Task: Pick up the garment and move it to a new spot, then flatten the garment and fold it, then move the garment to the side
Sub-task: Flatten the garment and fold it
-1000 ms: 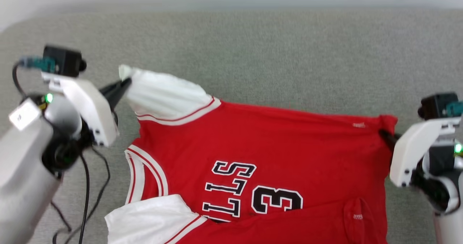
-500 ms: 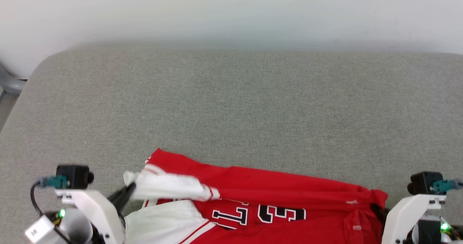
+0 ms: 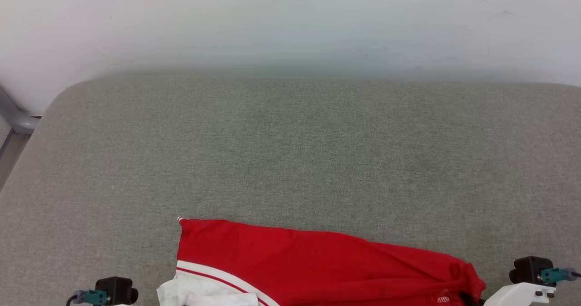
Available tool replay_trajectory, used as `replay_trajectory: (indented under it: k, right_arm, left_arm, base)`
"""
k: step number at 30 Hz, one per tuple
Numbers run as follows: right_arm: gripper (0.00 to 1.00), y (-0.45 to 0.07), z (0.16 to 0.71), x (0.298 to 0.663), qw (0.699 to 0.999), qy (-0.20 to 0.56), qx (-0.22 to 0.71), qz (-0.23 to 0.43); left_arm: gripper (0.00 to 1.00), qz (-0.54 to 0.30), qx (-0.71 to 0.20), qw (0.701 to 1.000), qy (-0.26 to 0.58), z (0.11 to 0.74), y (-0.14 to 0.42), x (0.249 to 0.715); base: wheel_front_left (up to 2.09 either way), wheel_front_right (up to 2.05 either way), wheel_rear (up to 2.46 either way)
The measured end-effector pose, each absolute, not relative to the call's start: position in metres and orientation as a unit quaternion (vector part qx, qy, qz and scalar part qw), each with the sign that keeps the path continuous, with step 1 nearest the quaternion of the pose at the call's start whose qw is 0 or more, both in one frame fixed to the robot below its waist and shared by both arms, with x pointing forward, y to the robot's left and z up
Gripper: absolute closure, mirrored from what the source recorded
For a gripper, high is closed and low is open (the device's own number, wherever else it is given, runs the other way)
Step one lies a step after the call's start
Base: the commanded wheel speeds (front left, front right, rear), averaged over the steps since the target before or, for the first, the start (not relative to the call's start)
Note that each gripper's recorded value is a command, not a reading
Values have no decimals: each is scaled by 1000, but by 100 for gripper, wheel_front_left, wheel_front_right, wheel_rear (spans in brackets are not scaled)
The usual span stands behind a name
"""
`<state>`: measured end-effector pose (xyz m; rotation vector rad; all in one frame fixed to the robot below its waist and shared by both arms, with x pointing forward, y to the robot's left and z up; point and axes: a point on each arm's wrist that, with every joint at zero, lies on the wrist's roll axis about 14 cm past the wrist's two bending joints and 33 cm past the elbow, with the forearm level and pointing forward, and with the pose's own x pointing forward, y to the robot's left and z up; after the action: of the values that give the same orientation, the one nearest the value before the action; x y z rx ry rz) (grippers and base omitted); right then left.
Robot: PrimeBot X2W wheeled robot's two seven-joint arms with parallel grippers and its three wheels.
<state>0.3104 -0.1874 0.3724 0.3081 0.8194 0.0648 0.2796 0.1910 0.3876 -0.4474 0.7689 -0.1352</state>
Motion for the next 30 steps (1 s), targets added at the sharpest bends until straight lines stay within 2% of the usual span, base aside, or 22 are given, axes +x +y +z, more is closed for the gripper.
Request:
replay_trajectory:
  k: [1,2,3,4,9,17,24,30]
  right_arm:
    - [0,-186,372,310,905,395,152,32]
    - [0,-185,372,311,907,391,152,32]
    - [0,-182,373,312,908,387,155,35]
    - [0,-181,375,312,910,382,157,36]
    - [0,-181,390,317,925,343,159,39]
    - [0,-206,429,321,944,295,143,23]
    - [0,-230,439,318,940,320,116,3]
    - [0,-214,429,323,926,362,99,33]
  left_arm:
    - [64,-65,-219,901,370,386,190,280]
    - [25,-64,-224,901,365,387,190,282]
    - [3,-67,-228,900,364,386,188,283]
    - [0,-70,-228,901,361,386,186,284]
    - [0,-75,-219,923,306,404,186,305]
    - [0,-68,-177,971,144,465,196,342]
    - [0,-38,-135,989,37,513,207,358]
    - [0,-2,-101,994,-32,543,216,355]
  base:
    - [0,0,0]
    - [0,0,0]
    - [0,0,0]
    - [0,0,0]
    - [0,0,0]
    - [0,0,0]
    - [0,0,0]
    - [0,0,0]
